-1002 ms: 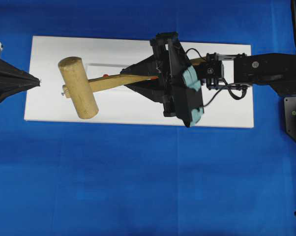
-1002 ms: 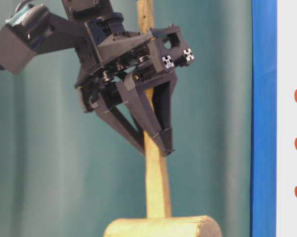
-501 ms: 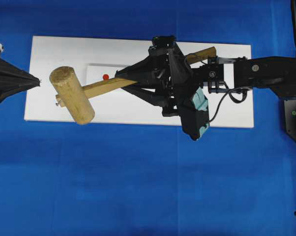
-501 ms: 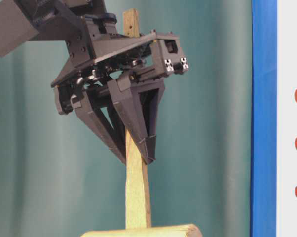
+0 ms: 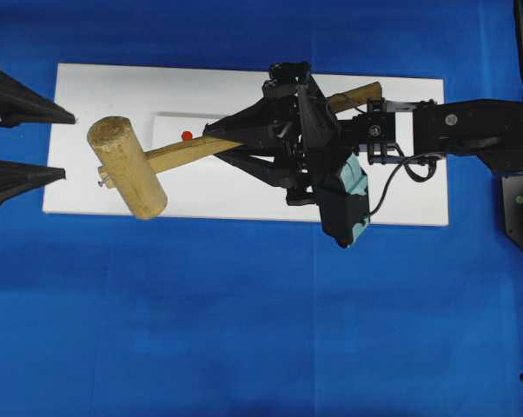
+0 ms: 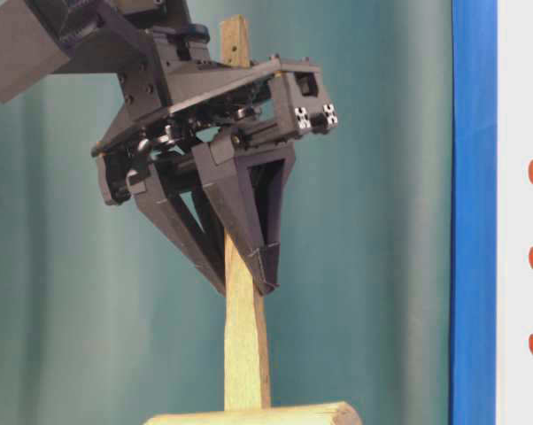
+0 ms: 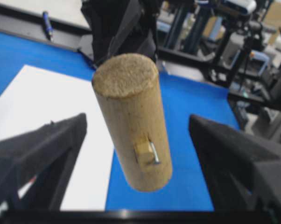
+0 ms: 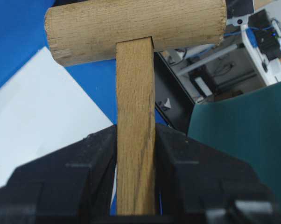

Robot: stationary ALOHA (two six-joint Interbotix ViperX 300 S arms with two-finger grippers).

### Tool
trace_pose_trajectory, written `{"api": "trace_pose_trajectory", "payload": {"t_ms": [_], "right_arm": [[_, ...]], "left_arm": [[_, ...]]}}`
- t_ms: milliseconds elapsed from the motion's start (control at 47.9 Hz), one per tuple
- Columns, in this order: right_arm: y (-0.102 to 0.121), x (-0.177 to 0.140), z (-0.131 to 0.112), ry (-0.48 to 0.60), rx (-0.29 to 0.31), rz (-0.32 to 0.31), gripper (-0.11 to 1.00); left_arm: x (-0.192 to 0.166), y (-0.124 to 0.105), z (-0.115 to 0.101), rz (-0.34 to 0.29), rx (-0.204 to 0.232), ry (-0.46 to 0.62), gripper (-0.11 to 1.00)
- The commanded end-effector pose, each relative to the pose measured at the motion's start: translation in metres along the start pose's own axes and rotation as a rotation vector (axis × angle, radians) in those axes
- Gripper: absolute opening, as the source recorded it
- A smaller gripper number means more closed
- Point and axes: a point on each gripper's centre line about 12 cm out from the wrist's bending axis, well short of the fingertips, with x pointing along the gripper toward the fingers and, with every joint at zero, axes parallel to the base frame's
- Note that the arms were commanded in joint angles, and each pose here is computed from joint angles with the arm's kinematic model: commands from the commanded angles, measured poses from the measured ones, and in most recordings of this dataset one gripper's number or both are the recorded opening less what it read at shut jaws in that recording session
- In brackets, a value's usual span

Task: Hit the mark with a hammer.
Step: 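Bring the left gripper to the mallet head and close on it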

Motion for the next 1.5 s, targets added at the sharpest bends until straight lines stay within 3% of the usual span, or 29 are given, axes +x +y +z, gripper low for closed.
{"api": "trace_pose_trajectory", "payload": {"t_ms": [0, 292, 689, 918, 1002, 1169, 1482], "right_arm": [[-0.013, -0.004, 0.014, -0.045, 0.003, -0.042, 0.10], [-0.014, -0.003, 0.015, -0.045, 0.007, -0.044, 0.10], [-0.014, -0.004, 0.013, -0.036, 0.016, -0.043, 0.10], [-0.014, -0.003, 0.013, -0.034, 0.014, -0.041, 0.10], [-0.014, -0.003, 0.012, -0.027, 0.015, -0.037, 0.10], [-0.016, -0.003, 0.010, -0.024, 0.015, -0.043, 0.10], [-0.016, -0.003, 0.010, -0.014, 0.019, -0.037, 0.10]], "left_arm": [[0.003, 0.000, 0.004, 0.002, -0.004, -0.013, 0.93], [0.016, 0.002, 0.000, 0.009, -0.052, -0.012, 0.93], [0.067, 0.003, 0.002, 0.007, -0.055, -0.036, 0.93], [0.068, 0.002, 0.005, 0.002, -0.081, -0.049, 0.92], [0.066, 0.003, 0.006, 0.004, -0.102, -0.053, 0.86], [0.067, 0.004, 0.000, 0.013, -0.138, -0.016, 0.45], [0.066, 0.006, 0.000, 0.025, -0.141, -0.002, 0.46]]}}
